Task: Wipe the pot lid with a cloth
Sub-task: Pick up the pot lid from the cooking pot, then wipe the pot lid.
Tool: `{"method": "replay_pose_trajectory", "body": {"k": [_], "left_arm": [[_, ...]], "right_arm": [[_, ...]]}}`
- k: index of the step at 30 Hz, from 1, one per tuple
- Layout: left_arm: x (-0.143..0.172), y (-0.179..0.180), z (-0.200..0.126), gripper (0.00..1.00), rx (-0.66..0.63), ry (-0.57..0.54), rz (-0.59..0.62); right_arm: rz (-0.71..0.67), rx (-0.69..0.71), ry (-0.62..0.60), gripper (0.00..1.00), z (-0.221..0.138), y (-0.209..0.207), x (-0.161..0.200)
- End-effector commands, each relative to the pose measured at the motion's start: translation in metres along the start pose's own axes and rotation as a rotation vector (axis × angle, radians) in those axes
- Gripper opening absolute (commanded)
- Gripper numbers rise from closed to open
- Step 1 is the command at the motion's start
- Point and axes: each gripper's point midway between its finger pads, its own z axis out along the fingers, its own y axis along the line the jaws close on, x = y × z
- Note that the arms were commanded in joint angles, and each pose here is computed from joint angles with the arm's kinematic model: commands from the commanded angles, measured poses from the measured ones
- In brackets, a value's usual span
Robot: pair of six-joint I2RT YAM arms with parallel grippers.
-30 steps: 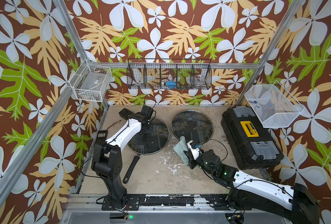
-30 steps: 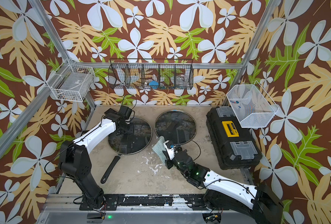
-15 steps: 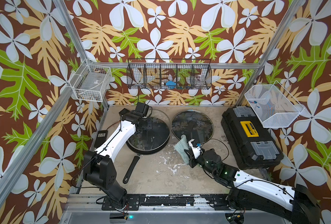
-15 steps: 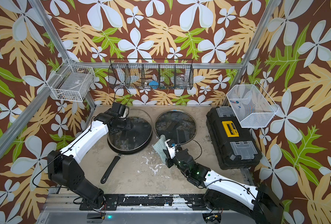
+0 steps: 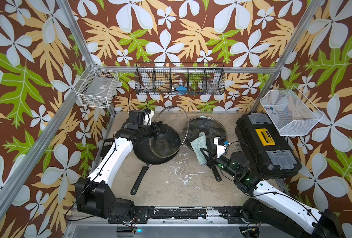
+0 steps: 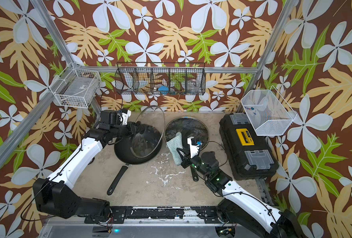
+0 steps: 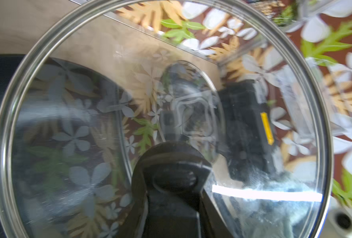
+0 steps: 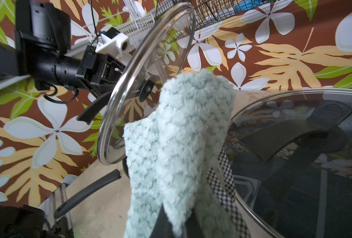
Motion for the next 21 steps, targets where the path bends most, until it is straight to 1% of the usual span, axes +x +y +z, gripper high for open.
{"method": "replay_pose_trajectory", "body": {"k": [1, 4, 8, 12, 15, 18, 21], "left_arm": [[-0.012, -0.066, -0.014, 0.00, 0.329, -0.014, 0.091], [-0.009, -0.078, -0.016, 0.00, 0.420, 0.014, 0.078], [-0.007, -0.086, -0.016, 0.00, 0.491, 0.040, 0.046], [-0.005, -0.094, -0.019, 0.00, 0.576, 0.068, -0.016], [-0.005, -0.096, -0.020, 0.00, 0.608, 0.073, -0.042], [-0.005, -0.098, -0.020, 0.00, 0.631, 0.076, -0.058], [-0.004, -0.101, -0.023, 0.00, 0.672, 0.083, -0.088]], "right_arm": [[0.058, -0.155, -0.085, 0.00, -0.003, 0.028, -0.031], [0.064, -0.191, -0.120, 0.00, -0.003, 0.035, -0.045], [0.056, -0.260, -0.169, 0.00, -0.004, 0.049, -0.063], [0.028, -0.350, -0.209, 0.00, -0.002, 0.069, -0.083], [0.005, -0.420, -0.230, 0.00, 0.002, 0.084, -0.100], [-0.015, -0.477, -0.232, 0.00, 0.010, 0.097, -0.107], [-0.027, -0.485, -0.246, 0.00, 0.020, 0.107, -0.110]]}}
